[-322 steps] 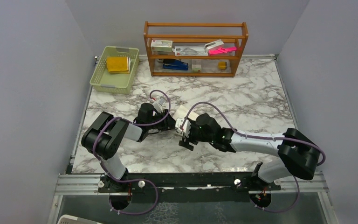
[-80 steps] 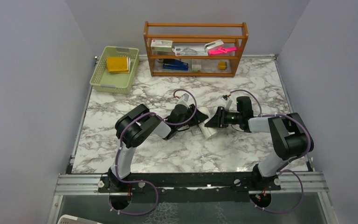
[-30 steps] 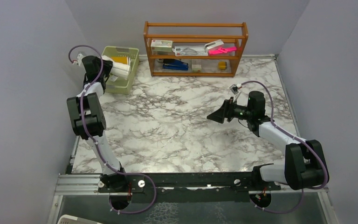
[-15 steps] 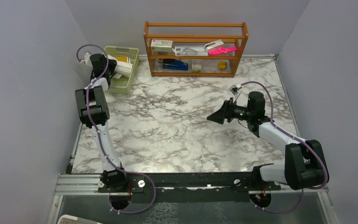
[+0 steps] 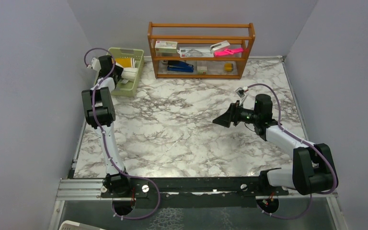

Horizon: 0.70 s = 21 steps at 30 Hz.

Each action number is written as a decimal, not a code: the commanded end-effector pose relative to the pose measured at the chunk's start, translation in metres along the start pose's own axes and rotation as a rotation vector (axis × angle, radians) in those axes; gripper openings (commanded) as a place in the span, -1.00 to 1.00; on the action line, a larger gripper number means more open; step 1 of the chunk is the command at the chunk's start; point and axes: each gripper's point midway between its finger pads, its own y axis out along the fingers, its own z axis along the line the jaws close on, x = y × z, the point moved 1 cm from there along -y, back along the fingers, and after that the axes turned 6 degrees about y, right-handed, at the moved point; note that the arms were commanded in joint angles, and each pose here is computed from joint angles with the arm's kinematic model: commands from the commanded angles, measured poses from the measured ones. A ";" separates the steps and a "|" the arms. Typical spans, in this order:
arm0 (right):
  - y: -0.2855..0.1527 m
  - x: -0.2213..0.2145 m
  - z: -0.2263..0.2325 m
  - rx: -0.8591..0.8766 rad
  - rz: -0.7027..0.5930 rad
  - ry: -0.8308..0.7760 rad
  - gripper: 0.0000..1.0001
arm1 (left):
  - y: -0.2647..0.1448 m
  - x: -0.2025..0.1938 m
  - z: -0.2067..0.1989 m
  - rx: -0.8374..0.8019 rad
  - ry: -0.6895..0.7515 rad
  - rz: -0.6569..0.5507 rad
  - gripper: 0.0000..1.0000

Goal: Roll the towels
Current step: Place the towel in the bin.

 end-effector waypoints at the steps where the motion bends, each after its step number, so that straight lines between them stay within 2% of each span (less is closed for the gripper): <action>1: 0.001 -0.005 0.002 0.028 0.015 -0.021 0.60 | 0.008 -0.015 0.022 0.108 -0.012 0.031 -0.82; 7: 0.002 -0.005 0.002 0.030 0.017 -0.019 0.60 | 0.006 -0.015 0.024 0.128 -0.002 0.042 -0.50; 11: 0.002 -0.005 0.001 0.032 0.019 -0.016 0.60 | -0.002 -0.014 0.027 0.159 0.006 0.054 0.00; 12: 0.002 -0.006 0.001 0.031 0.020 -0.014 0.60 | -0.005 -0.015 0.030 0.176 0.003 0.058 0.25; 14: 0.002 -0.006 0.001 0.031 0.022 -0.013 0.60 | -0.012 -0.015 0.035 0.202 -0.003 0.059 0.53; 16: 0.002 -0.007 0.001 0.032 0.023 -0.015 0.60 | -0.020 -0.012 0.039 0.224 -0.010 0.047 0.94; 21: 0.001 -0.007 0.003 0.037 0.021 -0.016 0.60 | -0.030 -0.012 0.036 0.212 -0.009 0.052 0.98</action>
